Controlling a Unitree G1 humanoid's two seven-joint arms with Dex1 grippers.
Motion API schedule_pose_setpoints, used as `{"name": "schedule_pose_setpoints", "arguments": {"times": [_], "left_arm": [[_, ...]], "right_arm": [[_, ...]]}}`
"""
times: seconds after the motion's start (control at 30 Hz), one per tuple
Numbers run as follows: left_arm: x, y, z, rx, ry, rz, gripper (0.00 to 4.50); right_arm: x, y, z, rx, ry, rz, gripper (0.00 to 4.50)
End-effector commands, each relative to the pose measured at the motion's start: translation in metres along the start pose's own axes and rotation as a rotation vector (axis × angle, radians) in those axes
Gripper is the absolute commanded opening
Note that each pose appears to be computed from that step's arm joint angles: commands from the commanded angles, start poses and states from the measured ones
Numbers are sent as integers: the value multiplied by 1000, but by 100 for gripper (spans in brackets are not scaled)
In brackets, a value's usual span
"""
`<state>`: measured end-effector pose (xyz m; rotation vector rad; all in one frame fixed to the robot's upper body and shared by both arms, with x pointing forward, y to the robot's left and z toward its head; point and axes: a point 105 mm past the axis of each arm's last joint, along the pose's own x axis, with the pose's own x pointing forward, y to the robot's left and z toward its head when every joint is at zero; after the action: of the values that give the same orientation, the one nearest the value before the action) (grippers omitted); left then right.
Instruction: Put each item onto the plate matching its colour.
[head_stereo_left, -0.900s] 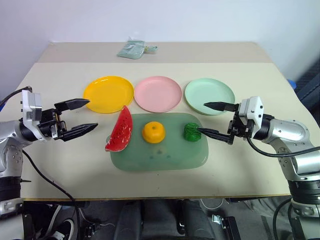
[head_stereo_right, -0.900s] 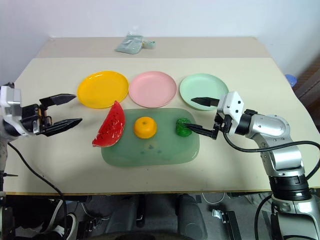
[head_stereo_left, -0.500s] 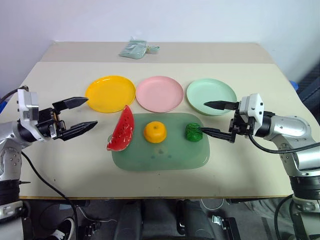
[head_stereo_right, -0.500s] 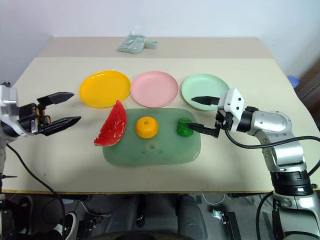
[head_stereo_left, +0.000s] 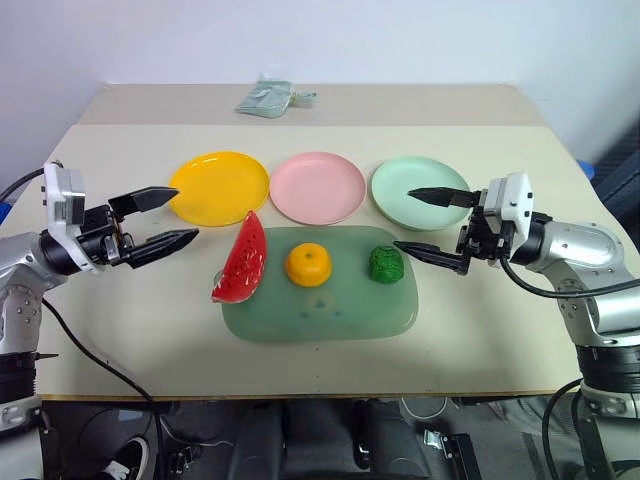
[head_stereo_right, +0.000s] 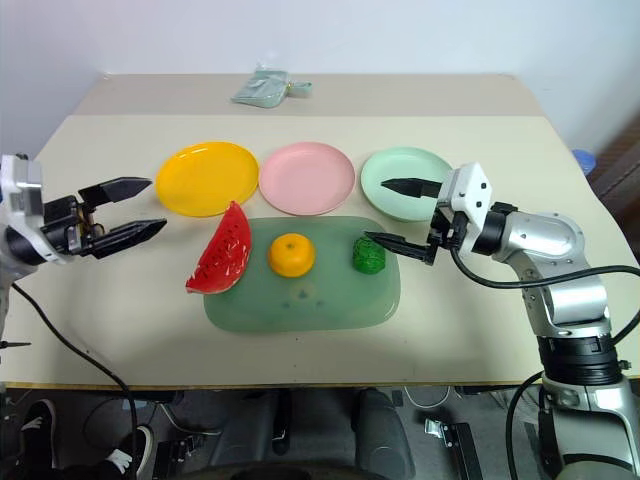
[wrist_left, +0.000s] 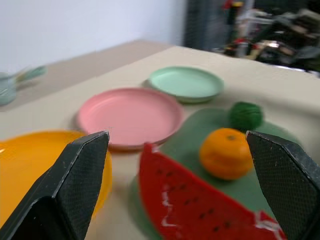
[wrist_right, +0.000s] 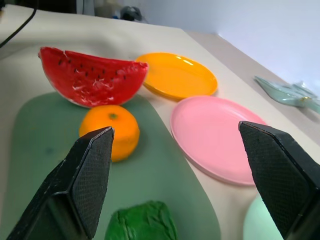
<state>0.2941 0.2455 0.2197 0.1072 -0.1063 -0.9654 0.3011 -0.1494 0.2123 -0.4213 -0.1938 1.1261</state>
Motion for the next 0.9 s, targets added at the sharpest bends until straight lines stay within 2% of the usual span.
{"name": "schedule_pose_setpoints", "arguments": {"times": [0.03,0.43,0.67,0.73,0.83,0.87,0.9], "left_arm": [[4,-8,15,45,-40,-6,450],[0,-8,19,53,-32,135,450],[8,-23,26,-4,-38,152,450],[16,-29,20,-4,33,198,450],[20,-27,0,47,244,363,450],[23,-22,0,70,260,421,450],[30,-23,2,16,223,441,450]], "right_arm": [[3,-2,10,-37,-28,13,406],[18,-9,15,-38,-61,40,406],[28,-10,23,-26,-106,53,406],[29,-12,26,-41,-116,47,406],[30,-10,23,-41,-116,56,406],[30,-9,22,-35,-118,58,406],[31,-8,21,-31,-119,61,406]]}}
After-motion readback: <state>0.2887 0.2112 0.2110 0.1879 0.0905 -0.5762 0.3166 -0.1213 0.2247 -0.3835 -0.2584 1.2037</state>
